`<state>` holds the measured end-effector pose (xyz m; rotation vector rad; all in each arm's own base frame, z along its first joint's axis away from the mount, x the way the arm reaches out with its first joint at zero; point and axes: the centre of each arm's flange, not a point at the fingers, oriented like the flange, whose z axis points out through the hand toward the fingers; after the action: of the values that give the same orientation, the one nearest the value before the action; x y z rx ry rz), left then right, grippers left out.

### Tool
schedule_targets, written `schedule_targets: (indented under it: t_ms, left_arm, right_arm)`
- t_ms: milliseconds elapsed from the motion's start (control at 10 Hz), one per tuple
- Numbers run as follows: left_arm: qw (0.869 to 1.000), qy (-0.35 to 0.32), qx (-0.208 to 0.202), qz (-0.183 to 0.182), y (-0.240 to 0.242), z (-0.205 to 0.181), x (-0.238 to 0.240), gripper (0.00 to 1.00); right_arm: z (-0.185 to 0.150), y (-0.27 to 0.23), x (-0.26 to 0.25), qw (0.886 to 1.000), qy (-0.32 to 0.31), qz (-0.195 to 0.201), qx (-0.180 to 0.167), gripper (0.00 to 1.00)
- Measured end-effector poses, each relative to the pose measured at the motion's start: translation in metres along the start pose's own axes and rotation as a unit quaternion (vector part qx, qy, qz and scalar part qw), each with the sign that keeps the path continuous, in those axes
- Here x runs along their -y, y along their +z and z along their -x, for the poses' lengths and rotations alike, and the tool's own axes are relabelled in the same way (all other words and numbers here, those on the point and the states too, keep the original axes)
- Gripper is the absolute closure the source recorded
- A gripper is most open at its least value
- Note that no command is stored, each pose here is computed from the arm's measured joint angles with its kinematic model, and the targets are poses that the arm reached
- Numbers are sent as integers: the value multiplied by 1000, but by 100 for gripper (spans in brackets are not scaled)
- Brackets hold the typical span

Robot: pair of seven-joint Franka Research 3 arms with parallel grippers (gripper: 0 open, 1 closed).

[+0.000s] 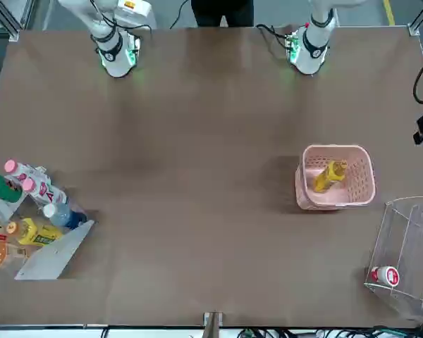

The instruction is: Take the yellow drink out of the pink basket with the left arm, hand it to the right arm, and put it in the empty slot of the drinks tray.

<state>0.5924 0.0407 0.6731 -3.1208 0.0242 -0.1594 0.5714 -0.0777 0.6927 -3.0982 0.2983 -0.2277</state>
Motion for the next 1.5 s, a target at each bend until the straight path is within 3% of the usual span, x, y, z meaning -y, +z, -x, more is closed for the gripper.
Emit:
schedule_targets:
  t_ms: [800,1200,1500]
  left_arm:
    - [1000,6,12,3,7,0,-10,0]
    - [999,-17,43,7,44,-4,-36,0]
    - [999,-32,41,10,88,-10,-40,0]
  right_arm:
    - [0,0,0,1000,0,0,0,0]
    - [0,0,0,1000,0,0,0,0]
    - [0,0,0,1000,0,0,0,0]
